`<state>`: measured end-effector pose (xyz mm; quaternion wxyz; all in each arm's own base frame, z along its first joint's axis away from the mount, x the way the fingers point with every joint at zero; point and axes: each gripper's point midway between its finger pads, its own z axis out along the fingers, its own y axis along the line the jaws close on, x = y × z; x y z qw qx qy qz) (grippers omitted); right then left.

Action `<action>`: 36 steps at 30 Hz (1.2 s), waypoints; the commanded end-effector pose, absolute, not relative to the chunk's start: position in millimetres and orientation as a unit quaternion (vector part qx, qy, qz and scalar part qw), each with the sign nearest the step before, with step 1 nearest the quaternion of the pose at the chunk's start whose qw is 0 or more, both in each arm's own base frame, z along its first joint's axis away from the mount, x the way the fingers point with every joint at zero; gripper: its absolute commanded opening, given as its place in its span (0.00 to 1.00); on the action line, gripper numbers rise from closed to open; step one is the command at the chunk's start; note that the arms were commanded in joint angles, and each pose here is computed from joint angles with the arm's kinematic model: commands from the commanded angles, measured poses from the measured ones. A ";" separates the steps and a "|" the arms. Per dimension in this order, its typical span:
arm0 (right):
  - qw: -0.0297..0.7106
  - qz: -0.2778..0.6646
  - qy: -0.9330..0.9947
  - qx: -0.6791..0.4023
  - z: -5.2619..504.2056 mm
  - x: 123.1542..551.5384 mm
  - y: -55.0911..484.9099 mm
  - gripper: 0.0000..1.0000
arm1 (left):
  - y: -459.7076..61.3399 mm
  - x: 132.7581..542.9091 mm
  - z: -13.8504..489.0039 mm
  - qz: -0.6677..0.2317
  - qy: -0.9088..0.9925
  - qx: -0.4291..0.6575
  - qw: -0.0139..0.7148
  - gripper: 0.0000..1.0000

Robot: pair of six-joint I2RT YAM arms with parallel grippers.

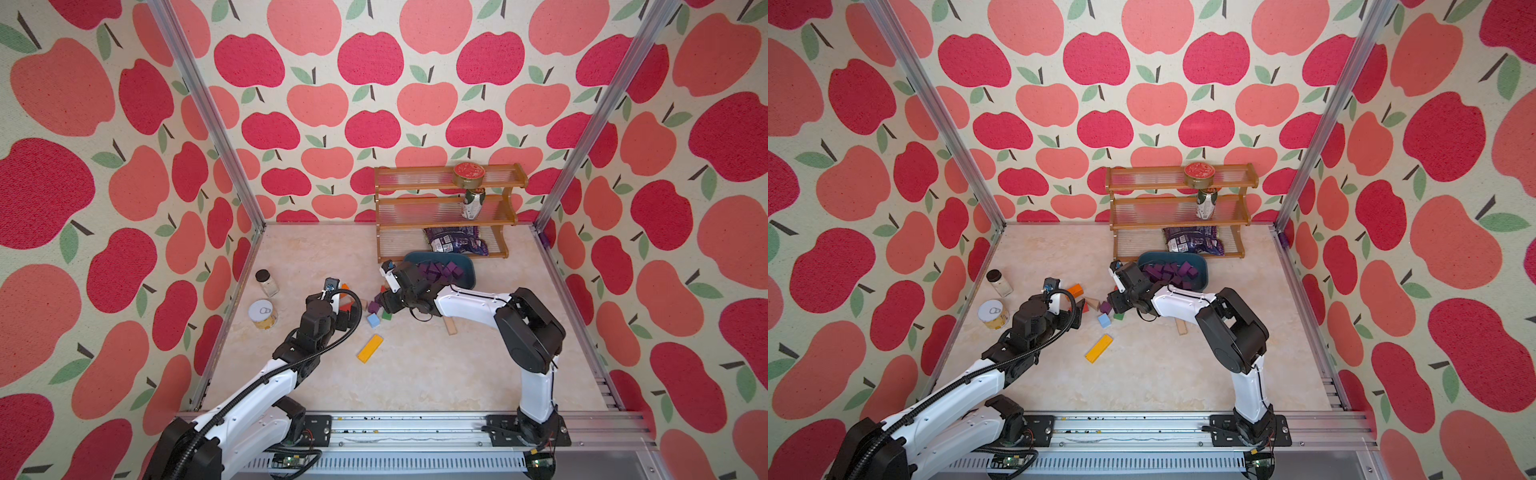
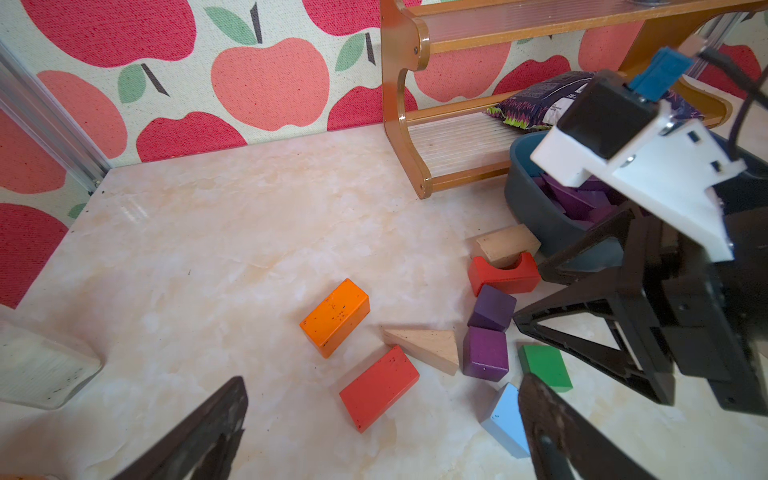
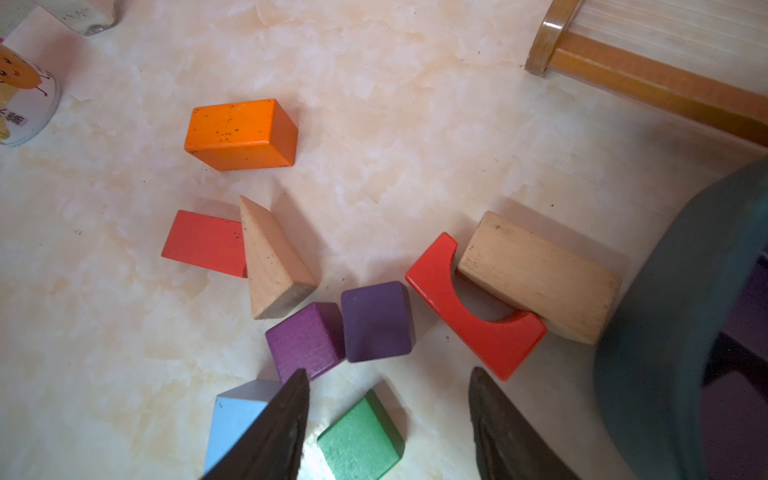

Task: Pick purple bricks into the storage bin
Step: Pick up the building block from the center of the board.

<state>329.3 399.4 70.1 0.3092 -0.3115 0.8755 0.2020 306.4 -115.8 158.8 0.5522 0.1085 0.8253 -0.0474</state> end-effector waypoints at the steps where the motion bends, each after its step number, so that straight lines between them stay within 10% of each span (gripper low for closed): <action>1: 0.301 0.194 0.880 -0.311 64.2 330.9 402.2 0.61 | -111.8 311.4 166.9 -0.042 0.826 0.091 0.555 0.99; 36: 0.291 0.149 0.886 -0.328 41.7 340.5 409.8 0.59 | -112.0 315.1 158.1 -0.041 0.835 0.090 0.541 0.99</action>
